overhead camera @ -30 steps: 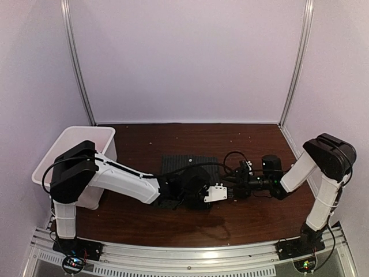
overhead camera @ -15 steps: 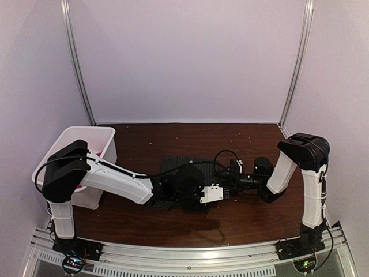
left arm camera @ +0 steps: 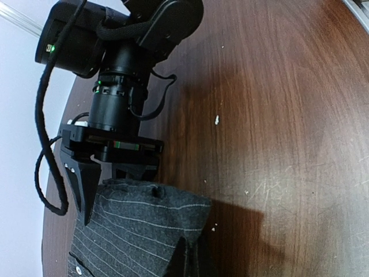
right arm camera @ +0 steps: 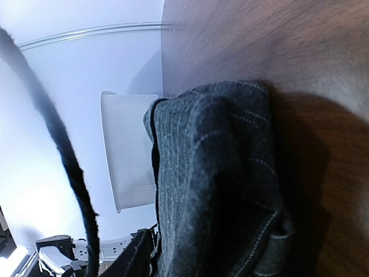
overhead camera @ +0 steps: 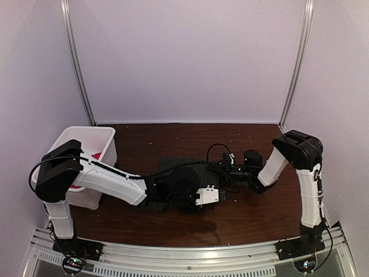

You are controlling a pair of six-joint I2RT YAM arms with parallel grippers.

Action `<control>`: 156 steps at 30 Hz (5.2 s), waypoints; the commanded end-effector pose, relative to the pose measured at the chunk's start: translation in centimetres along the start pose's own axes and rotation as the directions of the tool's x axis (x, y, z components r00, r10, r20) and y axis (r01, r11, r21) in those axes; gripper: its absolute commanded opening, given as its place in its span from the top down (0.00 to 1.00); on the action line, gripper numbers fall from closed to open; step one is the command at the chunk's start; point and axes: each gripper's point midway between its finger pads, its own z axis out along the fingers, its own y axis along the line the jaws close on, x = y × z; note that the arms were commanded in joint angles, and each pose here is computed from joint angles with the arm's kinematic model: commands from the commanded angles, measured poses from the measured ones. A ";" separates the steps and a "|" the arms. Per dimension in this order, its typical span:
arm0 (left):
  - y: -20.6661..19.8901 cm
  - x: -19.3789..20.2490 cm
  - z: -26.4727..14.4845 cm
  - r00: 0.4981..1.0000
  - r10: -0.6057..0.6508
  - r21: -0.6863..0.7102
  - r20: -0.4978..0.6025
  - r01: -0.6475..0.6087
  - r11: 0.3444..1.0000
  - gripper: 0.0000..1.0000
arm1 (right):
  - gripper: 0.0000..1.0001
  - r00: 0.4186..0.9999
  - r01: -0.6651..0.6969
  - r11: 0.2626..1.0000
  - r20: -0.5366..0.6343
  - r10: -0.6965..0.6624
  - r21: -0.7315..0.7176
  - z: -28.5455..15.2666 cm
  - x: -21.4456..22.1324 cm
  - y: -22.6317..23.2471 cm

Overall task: Fold and stack the mixed laundry pile
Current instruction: Pick up the square-folded shirt from the center of the board, then turn over the square-folded shirt at the center of the board, then adjust the square-folded shirt at the center of the board, then move the square-folded shirt to the center of the board.

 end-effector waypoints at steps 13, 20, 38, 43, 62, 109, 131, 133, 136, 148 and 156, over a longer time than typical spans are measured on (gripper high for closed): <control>3.6 -1.2 -2.8 0.986 -0.155 -0.122 0.055 0.160 0.979 0.62 | 1.00 0.998 0.037 0.994 0.037 -0.041 0.101 0.1 -3.2 -0.4; 8.2 -0.1 -7.7 0.904 -0.399 -0.148 0.155 0.421 0.895 0.41 | 1.00 0.968 0.232 0.938 0.037 -0.250 0.256 -5.1 -6.4 2.3; 14.7 6.6 -16.1 0.739 -0.635 -0.337 0.225 0.670 0.662 0.25 | 1.00 0.544 0.462 0.066 -0.223 -0.809 0.885 -23.0 -19.2 17.9; 15.6 8.2 -17.9 0.706 -0.675 -0.394 0.216 0.695 0.601 0.25 | 1.00 0.493 0.602 -0.132 -0.497 -0.715 0.787 -15.0 -17.6 14.1; 19.1 15.2 -26.6 0.385 -0.839 -0.491 0.385 0.855 0.166 0.20 | 0.80 0.236 0.939 -0.093 -0.815 -0.529 0.332 8.1 10.8 2.7; 12.4 15.4 -7.3 0.365 -0.926 -0.242 -0.098 0.894 0.378 0.33 | 0.28 0.789 0.609 0.683 -0.222 -0.573 0.403 -11.5 7.9 6.0; -4.7 10.0 -8.8 0.209 -0.959 0.101 -0.192 0.976 0.192 0.33 | 0.37 0.740 0.662 0.714 -0.344 -0.577 0.226 -10.7 14.4 0.2; -4.7 9.8 -8.4 0.207 -0.960 0.120 -0.189 0.975 0.187 0.35 | 0.40 0.732 0.666 0.712 -0.376 -0.568 0.223 -10.2 14.8 -0.6; -5.0 10.0 -7.6 0.189 -0.963 0.124 -0.192 0.978 0.167 0.43 | 0.49 0.723 0.672 0.708 -0.398 -0.565 0.215 -9.5 15.1 -0.7; -4.8 15.0 -8.7 0.163 -0.956 -0.128 -0.245 0.972 0.199 1.00 | 1.00 0.850 0.462 0.773 -0.464 -0.248 0.434 -11.9 17.2 -4.8; -4.3 14.9 -8.6 0.220 -0.940 -0.142 -0.263 0.954 0.263 0.74 | 0.74 0.826 0.457 0.788 -0.525 -0.204 0.413 -11.5 18.0 -4.2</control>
